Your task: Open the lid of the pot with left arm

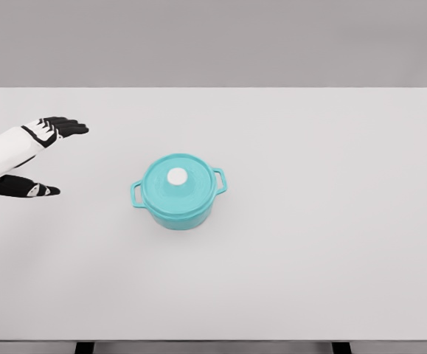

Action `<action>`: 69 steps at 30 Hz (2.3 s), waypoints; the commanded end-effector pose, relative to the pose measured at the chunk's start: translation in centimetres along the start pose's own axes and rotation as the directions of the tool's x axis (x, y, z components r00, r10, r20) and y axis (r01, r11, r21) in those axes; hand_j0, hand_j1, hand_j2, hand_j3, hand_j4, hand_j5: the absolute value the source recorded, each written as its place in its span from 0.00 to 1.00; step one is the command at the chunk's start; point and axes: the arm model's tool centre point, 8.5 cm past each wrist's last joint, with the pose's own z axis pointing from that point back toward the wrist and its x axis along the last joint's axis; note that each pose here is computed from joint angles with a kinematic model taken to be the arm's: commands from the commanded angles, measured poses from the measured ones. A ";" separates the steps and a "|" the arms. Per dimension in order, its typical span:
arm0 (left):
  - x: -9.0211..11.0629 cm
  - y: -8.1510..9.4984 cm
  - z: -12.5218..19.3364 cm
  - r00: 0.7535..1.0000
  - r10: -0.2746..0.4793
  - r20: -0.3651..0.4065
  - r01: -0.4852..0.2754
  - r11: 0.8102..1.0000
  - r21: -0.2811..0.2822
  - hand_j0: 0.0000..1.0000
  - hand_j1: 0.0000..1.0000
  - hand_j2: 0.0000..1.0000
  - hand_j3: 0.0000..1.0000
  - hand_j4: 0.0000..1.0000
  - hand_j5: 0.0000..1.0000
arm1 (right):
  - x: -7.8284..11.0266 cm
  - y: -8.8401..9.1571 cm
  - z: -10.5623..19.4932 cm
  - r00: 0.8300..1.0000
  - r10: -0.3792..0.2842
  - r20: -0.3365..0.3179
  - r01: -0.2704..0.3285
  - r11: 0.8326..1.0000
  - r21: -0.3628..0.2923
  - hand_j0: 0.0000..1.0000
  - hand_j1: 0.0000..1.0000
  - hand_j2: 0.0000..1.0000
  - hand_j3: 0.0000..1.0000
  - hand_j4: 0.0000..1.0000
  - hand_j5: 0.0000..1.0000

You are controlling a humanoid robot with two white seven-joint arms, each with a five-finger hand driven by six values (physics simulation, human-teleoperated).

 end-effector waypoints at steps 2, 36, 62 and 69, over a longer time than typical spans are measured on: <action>-0.1 0.0 0.0 1.000 -0.006 -0.005 0.006 1.000 -0.006 1.00 1.00 1.00 1.00 1.00 1.00 | -0.1 0.0 0.0 1.000 -0.001 -0.003 0.001 1.000 0.002 1.00 1.00 1.00 1.00 1.00 1.00; 8.1 -2.0 -18.8 0.783 -0.376 0.495 0.582 0.722 -0.374 1.00 1.00 1.00 1.00 1.00 1.00 | 0.0 0.0 0.0 1.000 0.000 -0.002 0.000 1.000 0.002 1.00 1.00 1.00 1.00 1.00 1.00; 8.6 -1.1 -19.8 0.751 -0.393 0.530 0.628 0.675 -0.389 0.87 0.87 0.87 0.87 0.87 0.87 | 0.0 0.0 0.0 1.000 0.000 -0.002 0.000 1.000 0.002 1.00 1.00 1.00 1.00 1.00 1.00; 8.5 -1.2 -19.8 0.752 -0.393 0.530 0.628 0.671 -0.394 0.86 0.86 0.86 0.86 0.86 0.86 | 0.0 0.0 0.0 1.000 0.000 -0.002 0.000 1.000 0.002 1.00 1.00 1.00 1.00 1.00 1.00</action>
